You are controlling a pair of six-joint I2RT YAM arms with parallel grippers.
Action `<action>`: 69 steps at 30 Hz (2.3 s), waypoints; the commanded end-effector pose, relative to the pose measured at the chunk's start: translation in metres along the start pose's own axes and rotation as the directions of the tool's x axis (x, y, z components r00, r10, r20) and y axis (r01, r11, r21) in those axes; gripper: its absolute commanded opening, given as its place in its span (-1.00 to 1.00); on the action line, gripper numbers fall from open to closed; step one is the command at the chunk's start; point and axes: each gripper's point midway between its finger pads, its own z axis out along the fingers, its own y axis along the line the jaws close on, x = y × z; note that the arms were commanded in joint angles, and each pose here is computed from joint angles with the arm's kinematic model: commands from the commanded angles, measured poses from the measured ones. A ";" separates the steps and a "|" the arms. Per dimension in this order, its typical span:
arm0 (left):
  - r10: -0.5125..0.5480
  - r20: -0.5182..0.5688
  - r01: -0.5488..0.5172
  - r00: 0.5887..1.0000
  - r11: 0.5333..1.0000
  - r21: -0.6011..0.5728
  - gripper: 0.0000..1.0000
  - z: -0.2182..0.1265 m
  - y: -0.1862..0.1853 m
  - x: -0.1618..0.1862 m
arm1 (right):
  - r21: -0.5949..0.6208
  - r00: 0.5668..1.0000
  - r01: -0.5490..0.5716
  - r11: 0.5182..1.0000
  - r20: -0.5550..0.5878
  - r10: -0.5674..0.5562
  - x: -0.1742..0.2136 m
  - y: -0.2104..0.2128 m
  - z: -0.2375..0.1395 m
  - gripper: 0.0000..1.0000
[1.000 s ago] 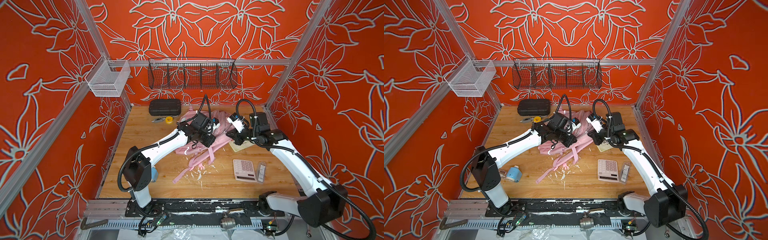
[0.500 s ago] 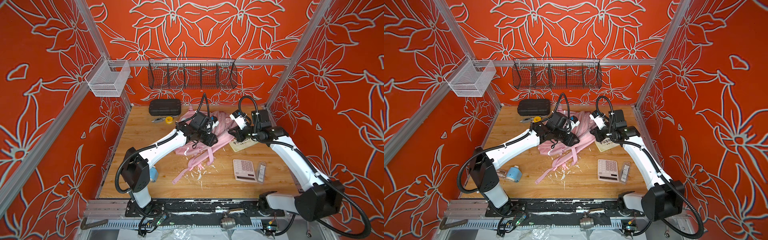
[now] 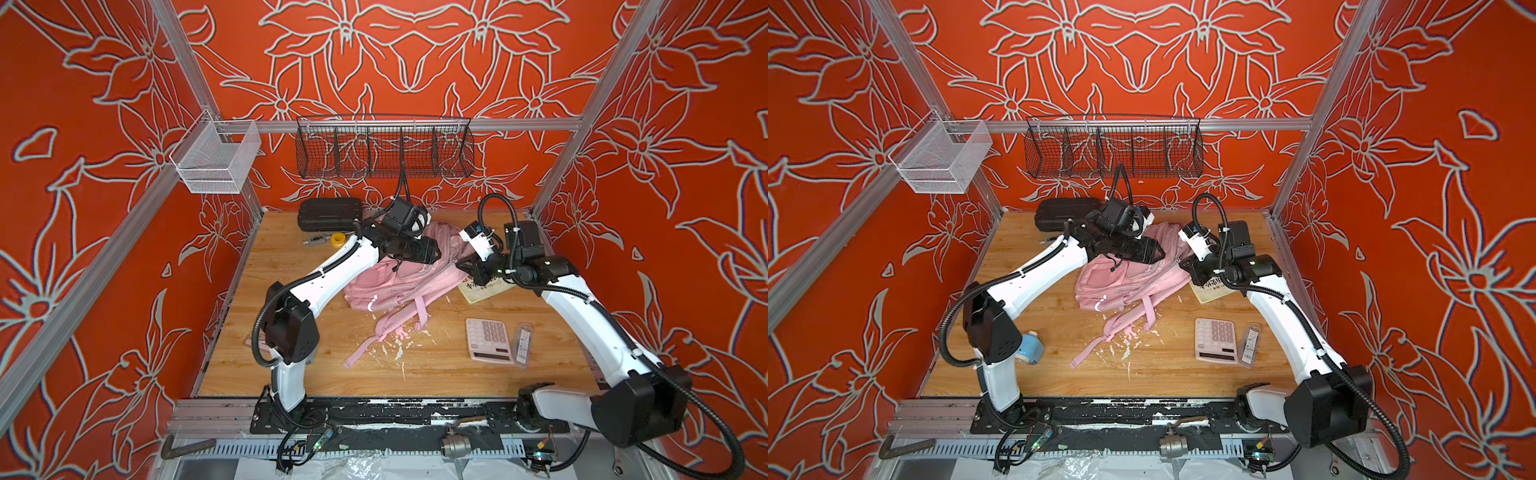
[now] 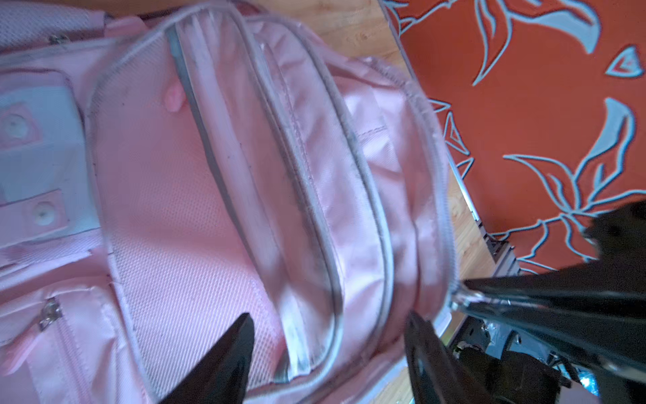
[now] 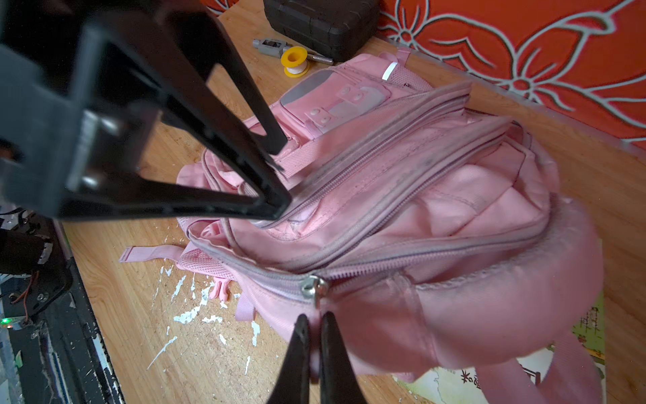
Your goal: Pack the student bag
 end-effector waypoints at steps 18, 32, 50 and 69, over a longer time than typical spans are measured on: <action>-0.451 0.175 0.402 0.875 0.879 0.256 -1.00 -0.034 0.000 -0.098 | 0.008 0.973 0.212 0.977 0.097 -0.212 0.002 0.054 0.027 -1.00; -0.535 0.240 0.433 0.810 0.822 0.369 -1.00 -0.052 -0.010 -0.132 | -0.209 0.957 0.288 0.934 0.109 -0.270 0.016 0.106 0.067 -1.00; -0.598 0.308 0.428 0.740 0.772 0.470 -1.00 -0.081 -0.022 -0.154 | -0.269 0.977 0.205 0.941 0.119 -0.179 0.023 0.151 0.112 -1.00; -0.200 0.141 0.201 0.970 0.980 0.012 -1.00 -0.101 0.045 -0.035 | -0.135 0.973 0.199 0.971 0.149 -0.179 -0.004 0.137 0.048 -0.12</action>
